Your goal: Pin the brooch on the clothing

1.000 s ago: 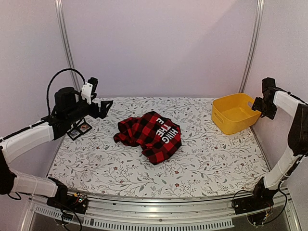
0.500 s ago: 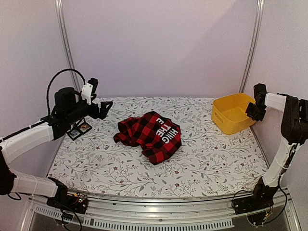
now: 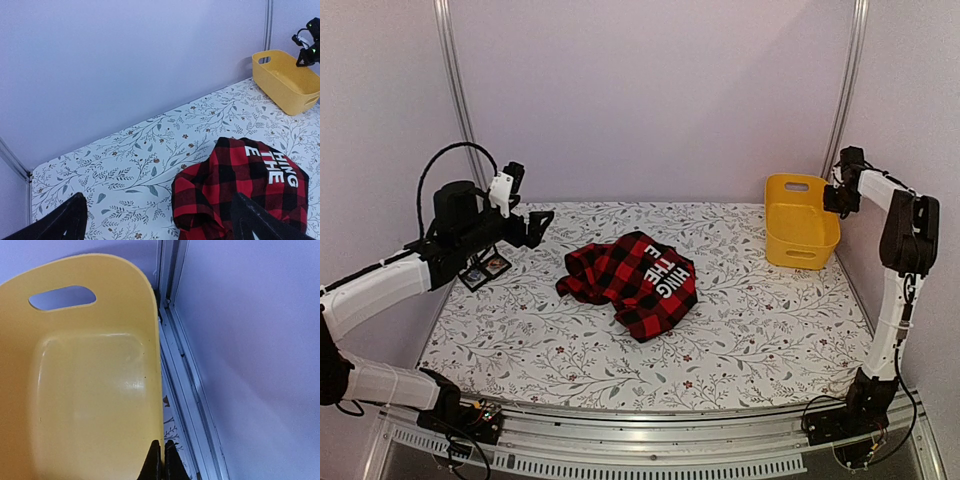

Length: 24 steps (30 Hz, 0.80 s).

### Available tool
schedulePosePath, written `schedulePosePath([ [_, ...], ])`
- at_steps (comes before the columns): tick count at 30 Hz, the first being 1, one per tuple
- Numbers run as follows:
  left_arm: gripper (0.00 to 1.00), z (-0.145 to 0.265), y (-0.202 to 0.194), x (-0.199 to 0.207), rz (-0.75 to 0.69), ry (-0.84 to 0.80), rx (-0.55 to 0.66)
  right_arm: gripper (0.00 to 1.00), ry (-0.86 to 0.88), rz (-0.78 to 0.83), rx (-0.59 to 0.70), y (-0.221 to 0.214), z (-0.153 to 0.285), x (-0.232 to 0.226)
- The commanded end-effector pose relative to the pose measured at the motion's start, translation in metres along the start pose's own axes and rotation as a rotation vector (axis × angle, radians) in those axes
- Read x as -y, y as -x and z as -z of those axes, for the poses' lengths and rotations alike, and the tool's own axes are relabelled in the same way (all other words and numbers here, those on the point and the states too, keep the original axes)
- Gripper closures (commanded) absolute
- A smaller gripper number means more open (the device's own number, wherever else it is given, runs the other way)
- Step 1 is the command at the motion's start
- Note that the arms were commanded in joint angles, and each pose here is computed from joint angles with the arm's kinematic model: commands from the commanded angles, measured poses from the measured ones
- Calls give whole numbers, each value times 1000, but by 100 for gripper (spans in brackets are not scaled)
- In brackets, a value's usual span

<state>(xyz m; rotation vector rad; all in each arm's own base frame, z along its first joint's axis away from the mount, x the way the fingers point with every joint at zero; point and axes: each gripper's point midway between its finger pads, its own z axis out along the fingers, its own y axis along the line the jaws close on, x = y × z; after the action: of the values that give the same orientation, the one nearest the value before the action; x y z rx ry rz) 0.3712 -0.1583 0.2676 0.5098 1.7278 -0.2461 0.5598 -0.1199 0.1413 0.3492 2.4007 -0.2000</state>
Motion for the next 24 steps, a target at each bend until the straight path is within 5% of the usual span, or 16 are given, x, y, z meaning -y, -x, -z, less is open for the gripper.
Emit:
schedulePosePath([
  [1, 0, 1, 14, -1, -16, 9, 17, 100, -16, 218, 54, 28, -14, 1],
  [6, 0, 1, 17, -1, -15, 11, 11, 98, -138, 394, 60, 40, -21, 18],
  [12, 0, -1, 15, -1, -2, 7, 4, 48, -337, 406, 65, 54, -12, 49],
  [16, 0, -4, 16, 3, 10, -16, 4, 42, -381, 388, 136, 77, 29, 37],
  [20, 0, -5, 16, 4, 18, -19, 5, 43, -142, 443, 221, 69, 78, -67],
  [24, 0, -6, 17, 6, 22, -28, 13, 45, 222, 594, 253, 7, 111, -198],
])
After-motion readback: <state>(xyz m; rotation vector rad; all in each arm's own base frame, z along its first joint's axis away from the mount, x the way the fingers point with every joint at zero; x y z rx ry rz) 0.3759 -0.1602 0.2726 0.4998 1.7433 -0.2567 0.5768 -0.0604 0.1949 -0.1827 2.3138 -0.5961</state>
